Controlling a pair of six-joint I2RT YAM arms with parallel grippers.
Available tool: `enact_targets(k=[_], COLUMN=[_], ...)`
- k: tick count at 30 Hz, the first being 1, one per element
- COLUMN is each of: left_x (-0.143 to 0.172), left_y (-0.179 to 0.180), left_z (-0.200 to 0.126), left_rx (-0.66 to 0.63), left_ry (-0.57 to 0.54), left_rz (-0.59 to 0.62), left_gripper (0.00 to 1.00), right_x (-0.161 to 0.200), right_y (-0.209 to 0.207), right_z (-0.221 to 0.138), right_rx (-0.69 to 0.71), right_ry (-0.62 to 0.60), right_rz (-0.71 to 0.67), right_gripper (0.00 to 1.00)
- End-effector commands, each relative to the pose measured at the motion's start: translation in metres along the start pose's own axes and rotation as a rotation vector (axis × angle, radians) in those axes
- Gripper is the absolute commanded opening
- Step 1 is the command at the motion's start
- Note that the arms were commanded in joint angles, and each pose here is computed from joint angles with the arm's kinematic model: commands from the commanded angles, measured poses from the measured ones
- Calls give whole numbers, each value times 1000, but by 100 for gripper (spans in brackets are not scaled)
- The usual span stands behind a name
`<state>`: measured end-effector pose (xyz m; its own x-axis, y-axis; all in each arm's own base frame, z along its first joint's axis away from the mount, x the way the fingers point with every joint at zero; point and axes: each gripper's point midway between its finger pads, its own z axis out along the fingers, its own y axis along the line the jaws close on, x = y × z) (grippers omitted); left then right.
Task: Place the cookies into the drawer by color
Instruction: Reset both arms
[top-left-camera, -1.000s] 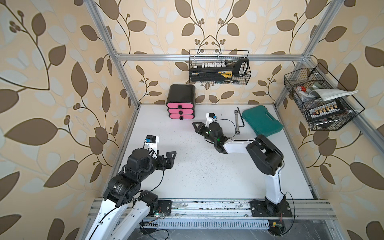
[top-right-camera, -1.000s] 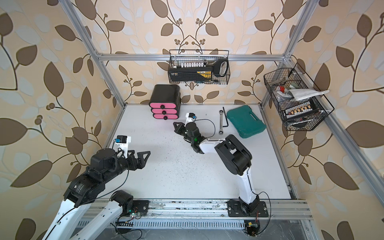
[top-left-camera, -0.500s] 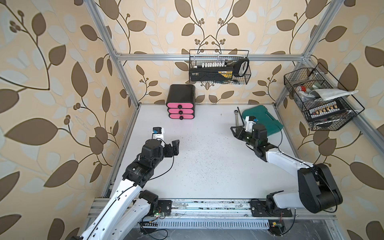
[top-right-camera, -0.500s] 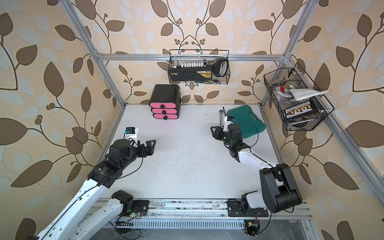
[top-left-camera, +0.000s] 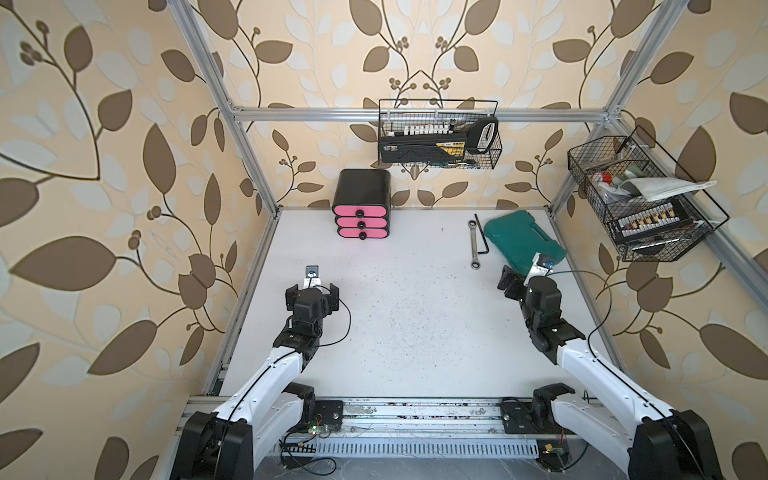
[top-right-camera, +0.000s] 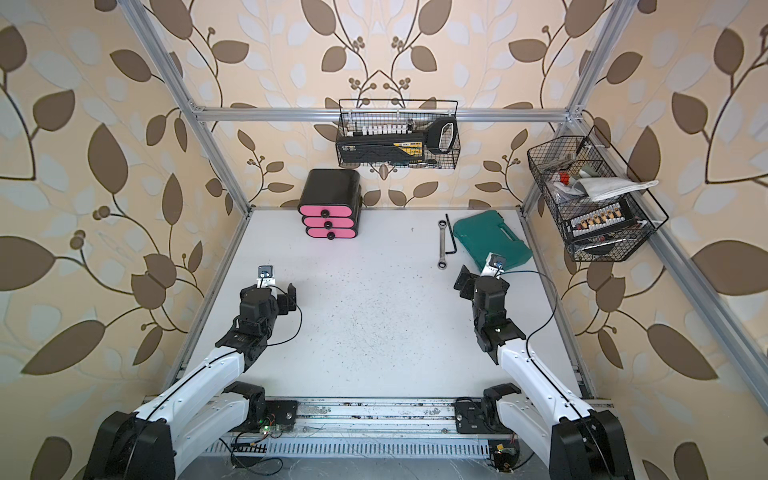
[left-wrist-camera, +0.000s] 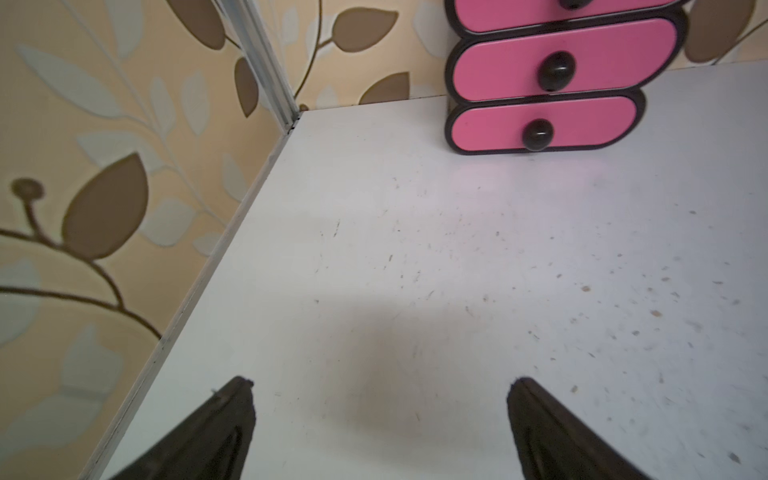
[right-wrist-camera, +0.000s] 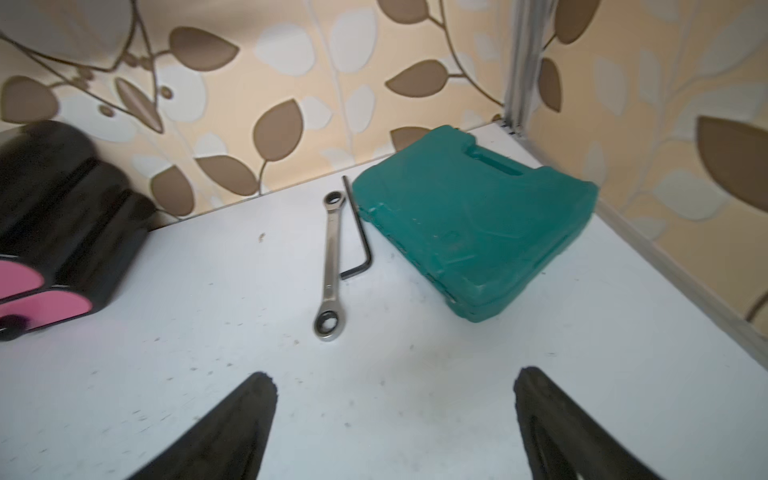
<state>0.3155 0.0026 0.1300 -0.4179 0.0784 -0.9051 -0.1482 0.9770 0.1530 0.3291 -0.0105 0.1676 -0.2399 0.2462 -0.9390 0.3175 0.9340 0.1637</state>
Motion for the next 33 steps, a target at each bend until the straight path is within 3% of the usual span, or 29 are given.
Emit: enact_targets(k=[1, 5, 11, 14, 17, 18, 21, 33], left_x=[-29, -20, -2, 3, 21, 22, 23, 22], left_y=[9, 16, 24, 19, 22, 20, 17, 15], left_z=[8, 23, 55, 70, 88, 88, 89, 87], left_rx=[10, 14, 44, 115, 152, 164, 178, 176], left_ry=[-115, -104, -38, -19, 51, 57, 58, 50], left_rz=[-72, -106, -166, -203, -257, -251, -243, -233], left_gripper=[98, 98, 98, 98, 98, 98, 98, 98], right_x=[-6, 10, 25, 38, 48, 43, 50, 48], right_y=[-30, -38, -26, -2, -7, -4, -6, -3], right_z=[-4, 11, 46, 60, 63, 63, 67, 71], right_rx=[129, 184, 151, 28, -19, -25, -13, -17], right_ry=[-163, -154, -147, -59, -72, -109, -27, -32], right_rz=[-84, -168, -219, -288, -255, -260, -260, -268], right_gripper=[95, 97, 97, 90, 93, 94, 99, 99])
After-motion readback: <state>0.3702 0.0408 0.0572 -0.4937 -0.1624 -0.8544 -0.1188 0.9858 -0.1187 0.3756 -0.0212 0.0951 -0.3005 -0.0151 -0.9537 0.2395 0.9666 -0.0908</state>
